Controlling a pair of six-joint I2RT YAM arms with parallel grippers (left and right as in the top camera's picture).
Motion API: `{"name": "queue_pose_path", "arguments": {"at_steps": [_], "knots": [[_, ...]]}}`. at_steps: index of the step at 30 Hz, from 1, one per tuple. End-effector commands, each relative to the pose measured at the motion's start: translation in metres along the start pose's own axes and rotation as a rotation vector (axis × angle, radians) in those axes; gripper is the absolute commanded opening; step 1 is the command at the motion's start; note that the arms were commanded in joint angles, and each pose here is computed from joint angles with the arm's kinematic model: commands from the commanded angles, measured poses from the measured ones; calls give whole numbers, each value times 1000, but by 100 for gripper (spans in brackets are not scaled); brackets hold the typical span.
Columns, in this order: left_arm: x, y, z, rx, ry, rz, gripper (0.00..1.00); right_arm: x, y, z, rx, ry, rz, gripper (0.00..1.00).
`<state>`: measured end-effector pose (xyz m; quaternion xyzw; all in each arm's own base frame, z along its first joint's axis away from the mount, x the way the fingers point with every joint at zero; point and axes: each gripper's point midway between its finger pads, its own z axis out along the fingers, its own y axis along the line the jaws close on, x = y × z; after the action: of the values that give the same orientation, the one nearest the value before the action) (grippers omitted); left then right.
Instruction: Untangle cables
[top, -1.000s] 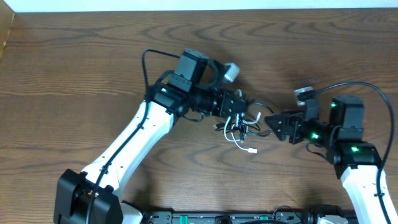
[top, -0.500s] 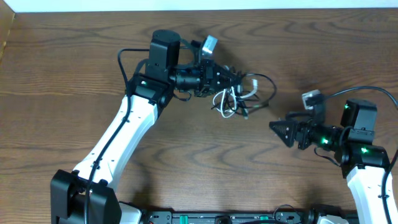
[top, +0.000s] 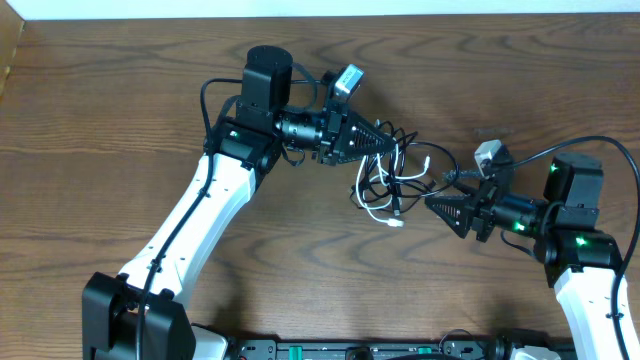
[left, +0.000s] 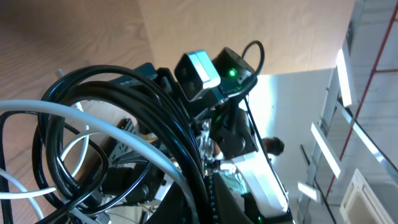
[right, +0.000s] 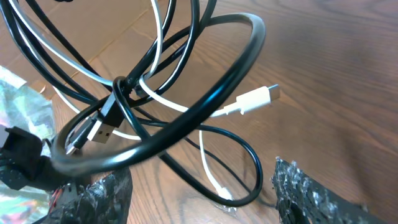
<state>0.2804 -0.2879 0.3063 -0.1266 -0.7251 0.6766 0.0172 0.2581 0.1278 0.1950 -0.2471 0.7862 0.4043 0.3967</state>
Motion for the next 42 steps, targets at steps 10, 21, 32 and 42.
{"name": "queue_pose_path", "arguments": {"at_steps": [10, 21, 32, 42], "knots": [[19, -21, 16, 57, 102, 67, 8, -2, 28, 16, -79, 31, -103, 47], [18, -21, 15, 66, 93, 269, 8, 21, -46, 4, 371, 124, 126, 1], [1, 11, 15, -83, -22, 344, 8, 68, -123, -78, 1075, 124, 542, 1], [-2, 81, 0, -430, -109, 221, 8, 46, -94, -33, 737, 80, 535, 89]]}}
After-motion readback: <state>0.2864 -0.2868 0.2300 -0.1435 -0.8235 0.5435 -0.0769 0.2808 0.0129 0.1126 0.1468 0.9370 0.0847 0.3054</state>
